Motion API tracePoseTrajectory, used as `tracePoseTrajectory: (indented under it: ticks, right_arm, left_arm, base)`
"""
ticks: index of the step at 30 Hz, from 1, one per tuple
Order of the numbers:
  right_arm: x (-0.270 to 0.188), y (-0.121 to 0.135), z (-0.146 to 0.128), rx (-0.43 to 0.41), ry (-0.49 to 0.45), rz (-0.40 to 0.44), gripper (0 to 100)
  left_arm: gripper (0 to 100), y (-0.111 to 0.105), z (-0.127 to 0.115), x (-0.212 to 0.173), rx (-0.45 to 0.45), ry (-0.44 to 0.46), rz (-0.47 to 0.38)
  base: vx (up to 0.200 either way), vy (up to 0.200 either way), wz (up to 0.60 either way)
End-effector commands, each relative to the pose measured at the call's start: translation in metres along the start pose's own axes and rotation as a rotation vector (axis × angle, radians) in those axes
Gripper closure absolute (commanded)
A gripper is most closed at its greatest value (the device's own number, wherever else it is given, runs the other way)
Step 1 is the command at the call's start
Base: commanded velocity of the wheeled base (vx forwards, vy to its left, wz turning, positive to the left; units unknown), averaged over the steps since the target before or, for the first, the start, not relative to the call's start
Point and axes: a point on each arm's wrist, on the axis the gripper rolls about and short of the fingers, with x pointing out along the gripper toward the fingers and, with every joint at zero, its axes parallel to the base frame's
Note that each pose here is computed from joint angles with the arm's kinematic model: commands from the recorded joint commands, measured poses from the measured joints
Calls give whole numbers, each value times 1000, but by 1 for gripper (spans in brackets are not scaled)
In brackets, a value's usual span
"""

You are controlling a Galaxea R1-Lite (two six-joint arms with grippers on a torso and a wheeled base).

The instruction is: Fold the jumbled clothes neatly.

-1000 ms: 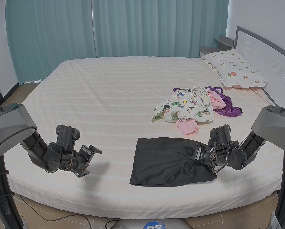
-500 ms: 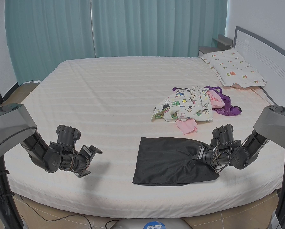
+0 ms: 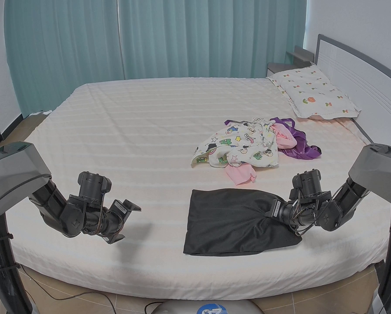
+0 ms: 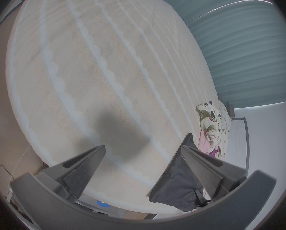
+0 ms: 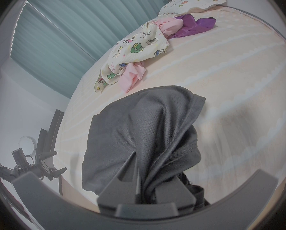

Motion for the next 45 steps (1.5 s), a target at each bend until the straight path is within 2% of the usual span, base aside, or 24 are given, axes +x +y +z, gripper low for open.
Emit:
tracePoseTrajectory:
  ticks: [1,7,28,45]
  right_arm:
    - [1,1,-1,-1,3,1,100]
    - [1,1,-1,-1,3,1,100]
    - [1,3,2,-4,-11,3,100]
    - [1,5,5,-8,-24,9,100]
  left_arm:
    - [0,0,0,0,0,0,0]
    - [0,0,0,0,0,0,0]
    - [0,0,0,0,0,0,0]
    - [0,0,0,0,1,0,0]
  base:
    - [0,0,0]
    - [-100,0,0]
    - [0,0,0]
    - [0,-200,0]
